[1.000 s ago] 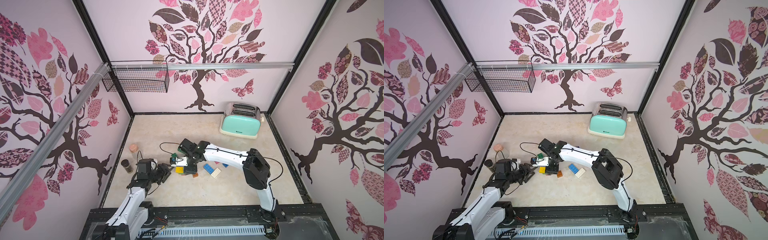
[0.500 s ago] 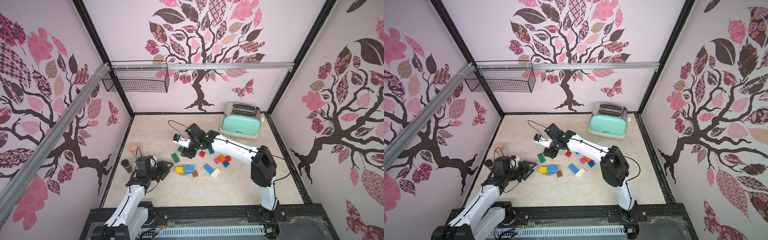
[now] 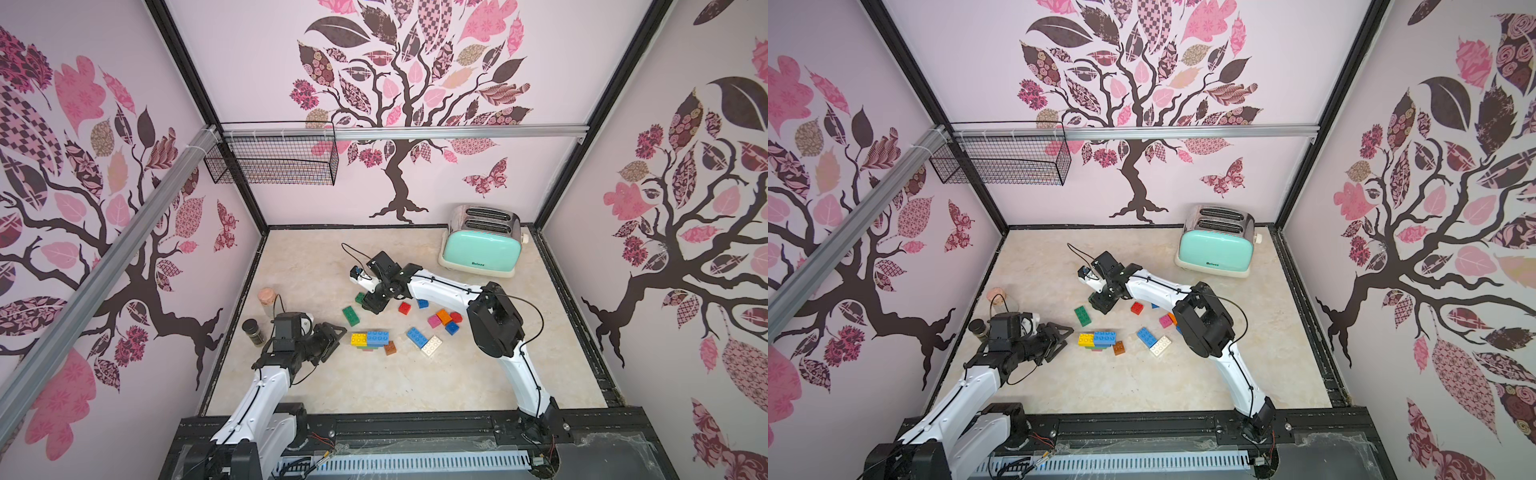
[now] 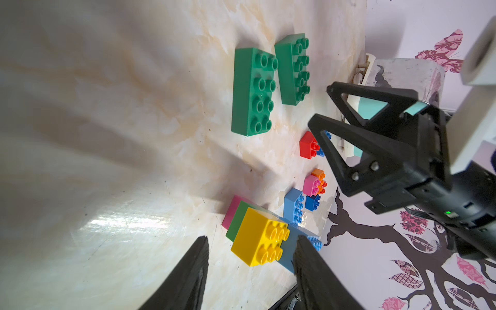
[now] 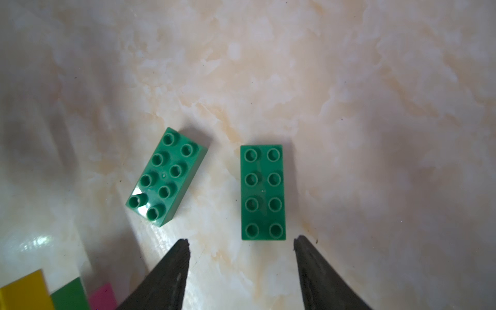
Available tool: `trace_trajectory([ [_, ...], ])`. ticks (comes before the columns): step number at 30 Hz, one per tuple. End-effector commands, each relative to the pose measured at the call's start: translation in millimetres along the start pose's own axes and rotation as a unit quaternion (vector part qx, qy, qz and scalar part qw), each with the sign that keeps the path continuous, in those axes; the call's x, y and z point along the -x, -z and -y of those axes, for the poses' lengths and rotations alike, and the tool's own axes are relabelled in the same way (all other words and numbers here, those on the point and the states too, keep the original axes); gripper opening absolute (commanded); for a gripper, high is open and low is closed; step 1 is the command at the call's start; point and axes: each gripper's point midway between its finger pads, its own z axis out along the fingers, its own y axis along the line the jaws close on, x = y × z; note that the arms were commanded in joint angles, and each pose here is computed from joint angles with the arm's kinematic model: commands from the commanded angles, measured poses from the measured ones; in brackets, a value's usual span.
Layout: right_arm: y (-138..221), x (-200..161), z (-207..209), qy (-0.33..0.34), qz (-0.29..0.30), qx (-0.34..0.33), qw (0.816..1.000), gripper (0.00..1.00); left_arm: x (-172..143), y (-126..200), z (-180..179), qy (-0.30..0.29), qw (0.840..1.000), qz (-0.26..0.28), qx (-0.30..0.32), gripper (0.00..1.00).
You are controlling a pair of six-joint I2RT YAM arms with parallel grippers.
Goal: Assemble a heart with lego
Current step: Pick up the lego brick from the center of the board.
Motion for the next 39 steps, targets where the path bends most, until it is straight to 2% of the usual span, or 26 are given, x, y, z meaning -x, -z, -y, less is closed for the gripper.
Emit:
trace_trajectory([
  [1,0,17,6,-0.001,0.021,-0.013,1.0,0.66,6,2,7,-0.013,1.0,0.009,-0.003,0.54],
  [10,-25,4,13,-0.002,0.0,-0.025,1.0,0.64,6,2,5,-0.012,1.0,0.007,-0.002,0.54],
  [18,-35,-6,14,0.001,-0.015,-0.034,0.999,0.54,5,1,3,-0.011,1.0,0.008,-0.003,0.54],
  [23,-38,-10,13,0.003,-0.021,-0.035,0.999,0.44,4,0,0,-0.008,1.0,0.007,0.0,0.53],
  [34,-12,-3,8,0.019,-0.013,-0.028,0.999,0.34,4,-1,0,-0.007,1.0,0.007,0.0,0.53],
  [39,2,-21,5,0.03,-0.029,-0.029,0.999,0.33,3,0,0,-0.007,1.0,0.007,-0.002,0.53],
])
